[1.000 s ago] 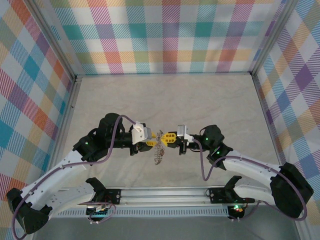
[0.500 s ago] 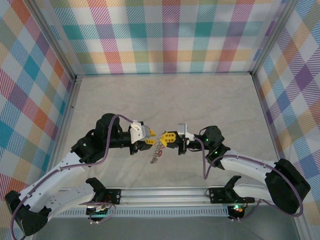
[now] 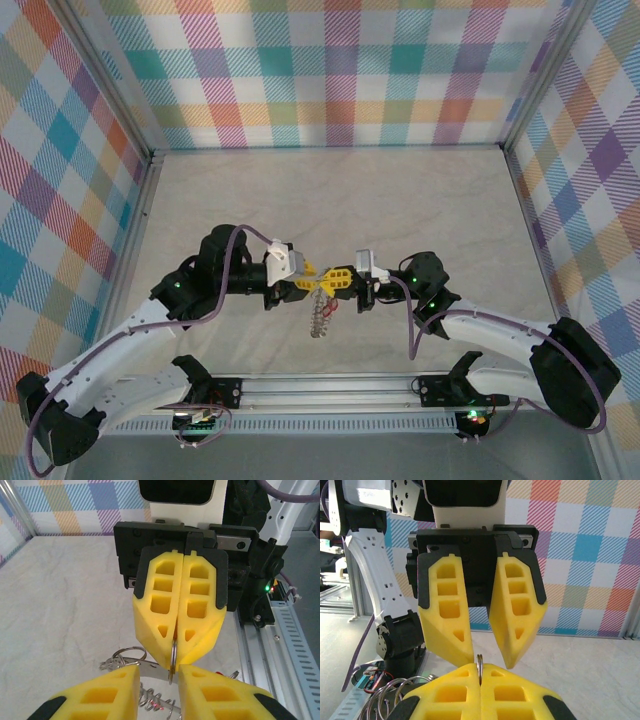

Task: Put the keys on the keyring

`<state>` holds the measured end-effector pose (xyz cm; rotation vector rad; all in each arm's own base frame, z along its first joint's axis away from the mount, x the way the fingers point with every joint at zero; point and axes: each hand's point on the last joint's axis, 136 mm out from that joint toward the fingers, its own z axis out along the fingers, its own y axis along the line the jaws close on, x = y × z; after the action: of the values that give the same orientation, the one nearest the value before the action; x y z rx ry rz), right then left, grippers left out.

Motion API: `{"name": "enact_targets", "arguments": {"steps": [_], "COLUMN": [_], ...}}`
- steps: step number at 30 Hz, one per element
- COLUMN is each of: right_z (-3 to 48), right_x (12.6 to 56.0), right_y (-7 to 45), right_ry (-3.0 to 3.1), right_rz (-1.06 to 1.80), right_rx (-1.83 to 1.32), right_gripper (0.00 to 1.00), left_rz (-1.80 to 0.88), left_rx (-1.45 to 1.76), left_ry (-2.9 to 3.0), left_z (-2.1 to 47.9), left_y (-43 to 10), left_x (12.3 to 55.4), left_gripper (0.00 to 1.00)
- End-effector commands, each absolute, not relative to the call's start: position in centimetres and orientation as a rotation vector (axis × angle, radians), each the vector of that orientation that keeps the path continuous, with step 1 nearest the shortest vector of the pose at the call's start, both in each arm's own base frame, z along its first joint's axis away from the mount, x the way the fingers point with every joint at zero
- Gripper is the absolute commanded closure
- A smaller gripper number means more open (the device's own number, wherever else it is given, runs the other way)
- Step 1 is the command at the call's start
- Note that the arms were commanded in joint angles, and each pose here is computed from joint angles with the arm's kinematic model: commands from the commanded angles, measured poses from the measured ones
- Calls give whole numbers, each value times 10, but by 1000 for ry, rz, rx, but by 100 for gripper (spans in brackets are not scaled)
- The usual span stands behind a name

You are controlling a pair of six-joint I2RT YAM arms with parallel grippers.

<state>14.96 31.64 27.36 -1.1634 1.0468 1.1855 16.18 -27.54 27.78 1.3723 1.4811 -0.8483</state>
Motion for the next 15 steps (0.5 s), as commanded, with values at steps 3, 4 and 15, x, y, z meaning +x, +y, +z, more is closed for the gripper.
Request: {"name": "enact_targets", "arguments": {"steps": [3, 4, 15], "right_z": [304, 304, 299], "right_x": [146, 146, 135], "right_y": [315, 315, 323], "right_ry": [937, 938, 938], "right_rz": [1172, 1173, 1177], "right_rx": [-1158, -1159, -1232], "right_gripper": [100, 100, 100], "left_rz": [-913, -906, -918], "left_rx": [1406, 1406, 1388], "left_ry": [1482, 1497, 1505], "left_z": [277, 274, 272], "left_y": [-278, -278, -281], "left_x": [152, 153, 157], "left_gripper": [74, 75, 82]}}
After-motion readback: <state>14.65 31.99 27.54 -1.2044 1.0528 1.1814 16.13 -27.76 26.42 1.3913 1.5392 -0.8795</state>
